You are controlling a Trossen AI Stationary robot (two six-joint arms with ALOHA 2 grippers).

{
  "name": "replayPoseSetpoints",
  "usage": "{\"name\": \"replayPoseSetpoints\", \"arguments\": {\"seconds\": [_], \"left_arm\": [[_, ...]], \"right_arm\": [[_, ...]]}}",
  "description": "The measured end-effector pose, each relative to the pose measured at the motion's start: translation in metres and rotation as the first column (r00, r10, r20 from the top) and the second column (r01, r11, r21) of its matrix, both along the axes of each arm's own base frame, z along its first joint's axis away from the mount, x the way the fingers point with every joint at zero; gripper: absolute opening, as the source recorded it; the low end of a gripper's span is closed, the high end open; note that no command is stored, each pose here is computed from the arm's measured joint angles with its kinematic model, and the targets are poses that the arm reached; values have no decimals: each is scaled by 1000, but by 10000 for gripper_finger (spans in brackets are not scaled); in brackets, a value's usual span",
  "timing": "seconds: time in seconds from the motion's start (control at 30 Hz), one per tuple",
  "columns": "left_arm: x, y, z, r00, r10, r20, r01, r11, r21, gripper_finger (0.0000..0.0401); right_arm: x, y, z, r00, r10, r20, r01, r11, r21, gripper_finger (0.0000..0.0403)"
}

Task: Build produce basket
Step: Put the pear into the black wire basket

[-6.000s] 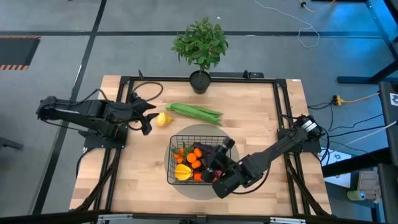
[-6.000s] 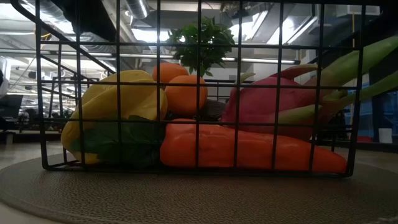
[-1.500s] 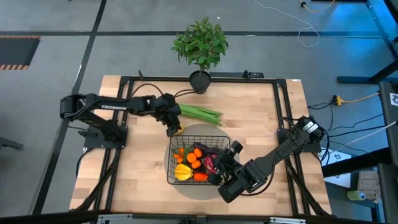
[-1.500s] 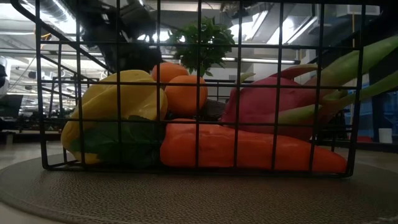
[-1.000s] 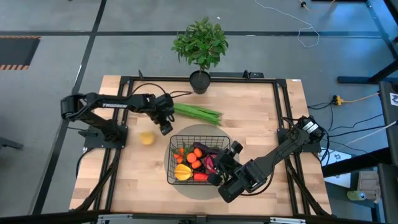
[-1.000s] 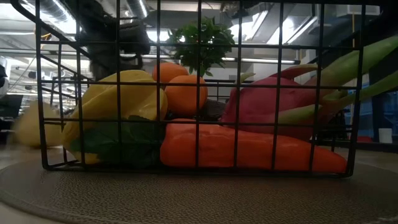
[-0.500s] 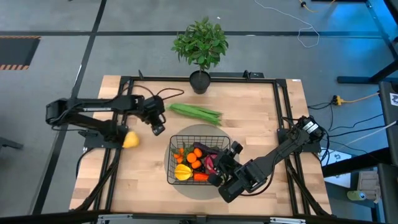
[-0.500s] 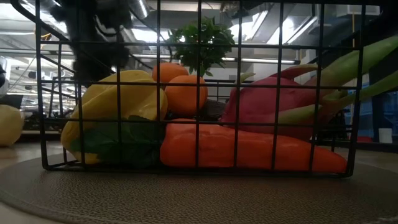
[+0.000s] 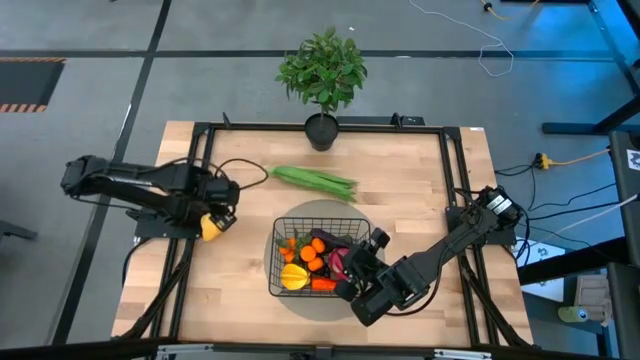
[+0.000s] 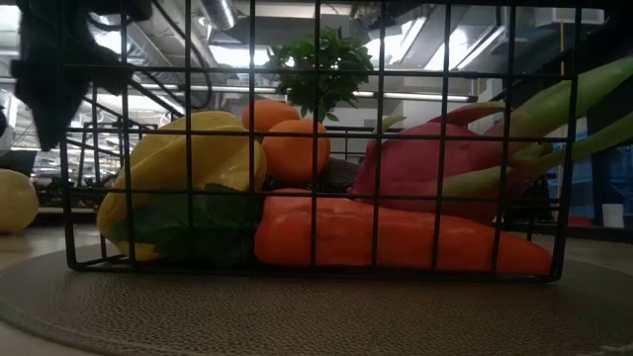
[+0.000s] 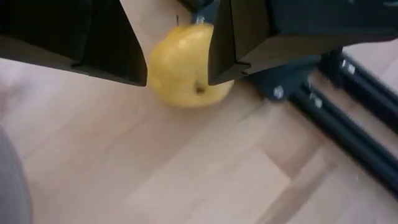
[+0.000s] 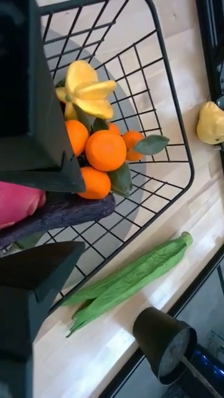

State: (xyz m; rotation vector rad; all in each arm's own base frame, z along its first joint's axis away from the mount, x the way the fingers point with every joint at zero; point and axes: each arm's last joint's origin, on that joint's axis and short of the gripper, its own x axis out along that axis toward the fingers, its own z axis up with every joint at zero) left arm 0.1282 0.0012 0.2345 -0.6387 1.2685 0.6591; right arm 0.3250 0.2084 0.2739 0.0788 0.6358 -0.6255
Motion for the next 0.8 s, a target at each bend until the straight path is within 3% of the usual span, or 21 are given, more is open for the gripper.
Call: {"name": "replayPoseSetpoints", "arguments": {"seconds": [0.43,0.8], "left_arm": [[-17,-50,-2,995,53,-79,-61,993,-103,160],[-26,-86,-22,990,-7,-144,-3,997,-74,160]], "right_arm": [[-1,-1,0,999,25,-36,-27,999,-36,136],[-1,-1,0,997,46,-59,-50,997,-61,136]]}}
